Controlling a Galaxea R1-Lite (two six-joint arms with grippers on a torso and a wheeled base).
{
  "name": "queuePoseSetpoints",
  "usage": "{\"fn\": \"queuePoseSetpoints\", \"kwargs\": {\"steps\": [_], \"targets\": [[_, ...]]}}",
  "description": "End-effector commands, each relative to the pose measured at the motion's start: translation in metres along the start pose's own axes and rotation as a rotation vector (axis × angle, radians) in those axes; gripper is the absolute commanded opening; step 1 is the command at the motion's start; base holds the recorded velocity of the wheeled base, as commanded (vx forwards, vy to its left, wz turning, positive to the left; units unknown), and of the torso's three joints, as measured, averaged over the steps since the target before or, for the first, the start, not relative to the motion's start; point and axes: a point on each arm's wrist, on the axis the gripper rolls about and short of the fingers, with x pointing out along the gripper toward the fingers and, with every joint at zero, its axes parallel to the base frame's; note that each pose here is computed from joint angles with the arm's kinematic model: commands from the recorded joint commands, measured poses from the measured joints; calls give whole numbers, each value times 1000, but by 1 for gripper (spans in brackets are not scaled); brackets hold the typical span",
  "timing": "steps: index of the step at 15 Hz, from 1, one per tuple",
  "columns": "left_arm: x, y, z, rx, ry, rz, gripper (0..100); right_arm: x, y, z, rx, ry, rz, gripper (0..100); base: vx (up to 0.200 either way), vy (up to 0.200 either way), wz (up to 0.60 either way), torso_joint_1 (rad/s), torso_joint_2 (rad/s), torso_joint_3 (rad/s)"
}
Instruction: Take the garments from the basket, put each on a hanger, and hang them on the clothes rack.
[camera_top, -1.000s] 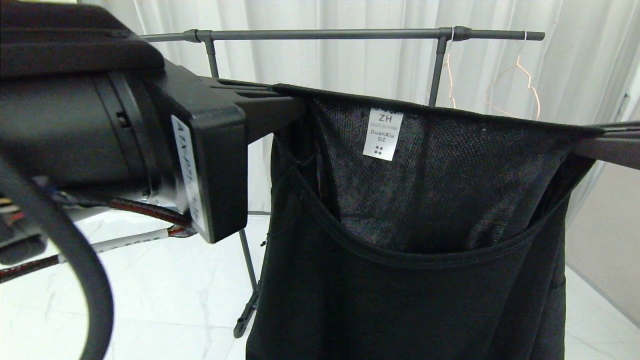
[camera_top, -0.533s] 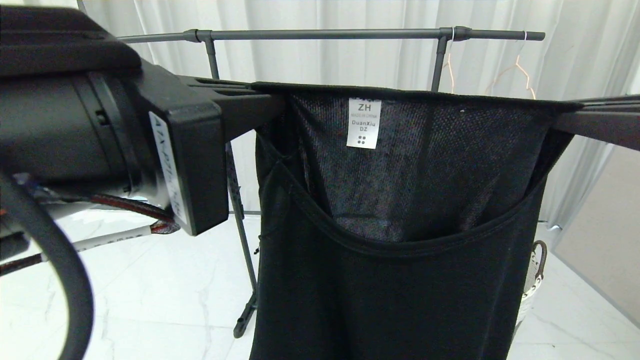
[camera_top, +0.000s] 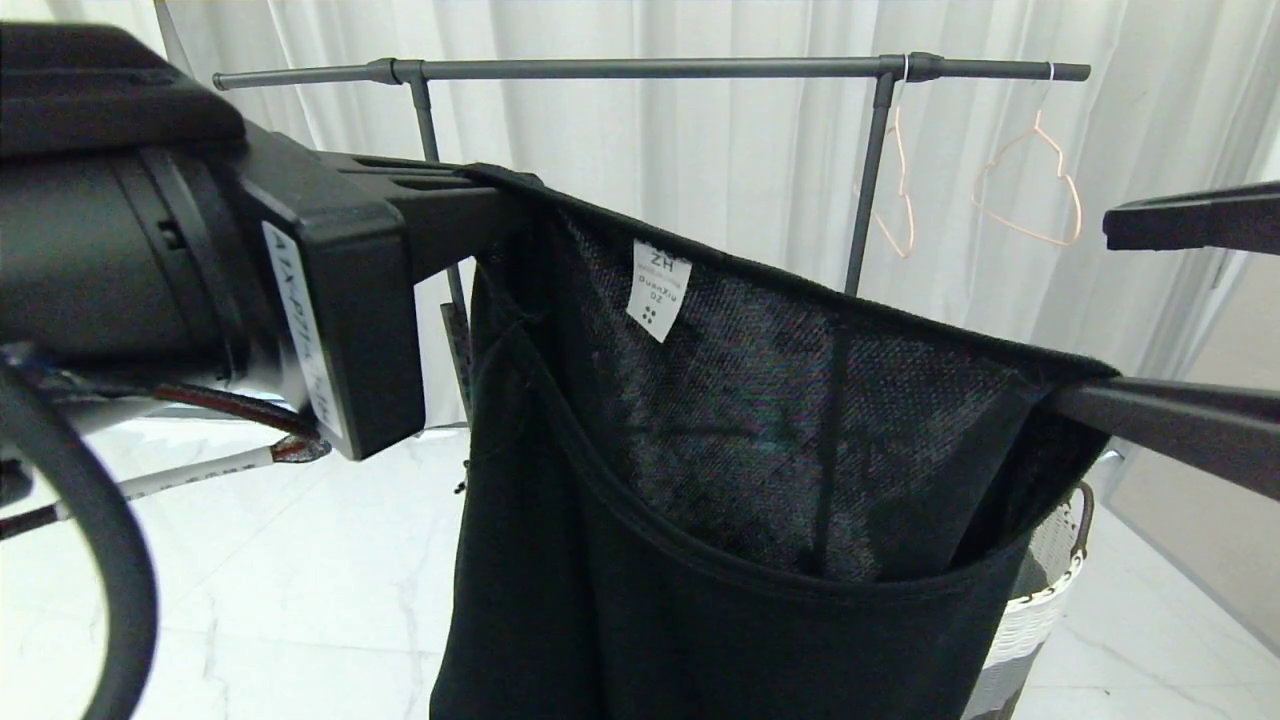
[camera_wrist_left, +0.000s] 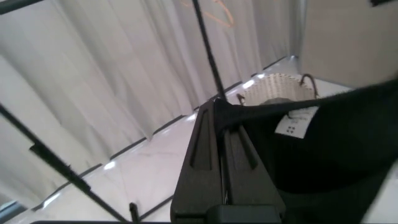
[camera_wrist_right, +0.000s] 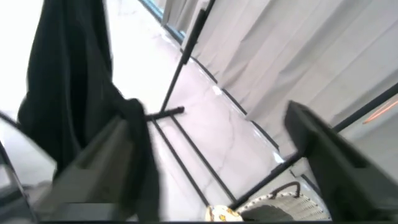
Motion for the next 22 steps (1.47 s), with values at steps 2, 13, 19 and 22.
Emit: {"fn": "queuePoseSetpoints", "kwargs": {"steps": [2, 13, 19, 22], "targets": [[6, 13, -4, -3, 27, 84, 0, -16, 0, -6, -3, -17, 1, 100, 0, 0, 0, 0, 0, 0], [-32, 71, -63, 67, 240, 515, 0, -52, -72, -59, 126, 397, -777, 100, 0, 0, 0, 0, 0, 0], [-73, 100, -127, -18, 379, 592, 0, -55, -76, -95, 135, 465, -868, 100, 0, 0, 0, 0, 0, 0], [-81, 90, -135, -39, 349, 504, 0, -52, -74, -106, 131, 476, -868, 100, 0, 0, 0, 0, 0, 0]]}}
